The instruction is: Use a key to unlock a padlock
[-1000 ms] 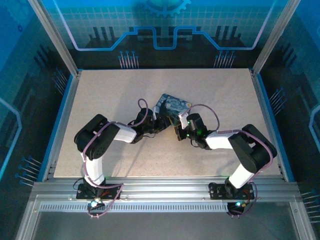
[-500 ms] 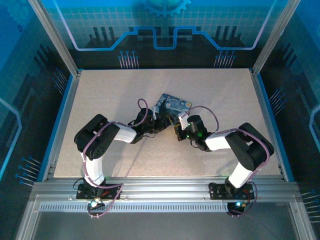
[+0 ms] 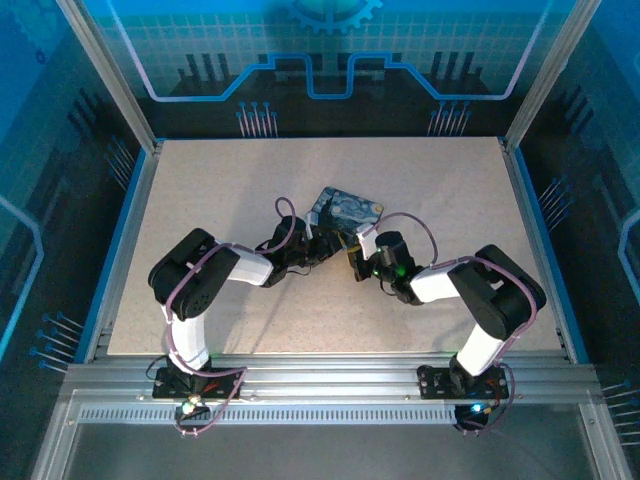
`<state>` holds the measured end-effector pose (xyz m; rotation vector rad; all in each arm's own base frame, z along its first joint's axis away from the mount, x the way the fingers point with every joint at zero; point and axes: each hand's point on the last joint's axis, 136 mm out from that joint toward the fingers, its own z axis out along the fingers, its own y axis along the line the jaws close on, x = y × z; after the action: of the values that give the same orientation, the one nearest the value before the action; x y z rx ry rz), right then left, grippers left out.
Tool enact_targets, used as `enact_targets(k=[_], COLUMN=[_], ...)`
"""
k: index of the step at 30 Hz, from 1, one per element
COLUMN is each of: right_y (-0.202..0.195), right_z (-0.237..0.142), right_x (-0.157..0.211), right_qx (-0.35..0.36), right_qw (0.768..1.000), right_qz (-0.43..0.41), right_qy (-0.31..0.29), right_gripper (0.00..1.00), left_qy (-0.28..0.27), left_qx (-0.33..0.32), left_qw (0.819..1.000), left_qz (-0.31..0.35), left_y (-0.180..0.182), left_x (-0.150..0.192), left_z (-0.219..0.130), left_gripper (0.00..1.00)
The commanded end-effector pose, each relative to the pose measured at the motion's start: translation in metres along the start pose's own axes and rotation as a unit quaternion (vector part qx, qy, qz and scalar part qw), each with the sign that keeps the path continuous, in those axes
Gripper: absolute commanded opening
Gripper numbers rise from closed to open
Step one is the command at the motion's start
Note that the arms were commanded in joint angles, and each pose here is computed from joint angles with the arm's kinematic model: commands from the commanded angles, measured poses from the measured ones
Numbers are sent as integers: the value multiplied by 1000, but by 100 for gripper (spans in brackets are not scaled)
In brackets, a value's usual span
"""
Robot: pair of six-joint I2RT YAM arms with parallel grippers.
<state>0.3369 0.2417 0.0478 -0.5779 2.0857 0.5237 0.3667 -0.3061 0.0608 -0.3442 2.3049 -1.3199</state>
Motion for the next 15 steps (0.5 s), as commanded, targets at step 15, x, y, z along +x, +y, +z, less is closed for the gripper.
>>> enact_targets(k=[15], right_y=[28], right_z=[-1], right_x=[-92], right_qx=[-73], right_qw=[987], right_qz=[-8], right_qy=[-143], right_gripper=[0], left_qy=[36], left_qx=[16], left_qw=[999], left_qz=[-1], left_y=[-10], left_x=[20], left_z=[4], left_gripper=[25])
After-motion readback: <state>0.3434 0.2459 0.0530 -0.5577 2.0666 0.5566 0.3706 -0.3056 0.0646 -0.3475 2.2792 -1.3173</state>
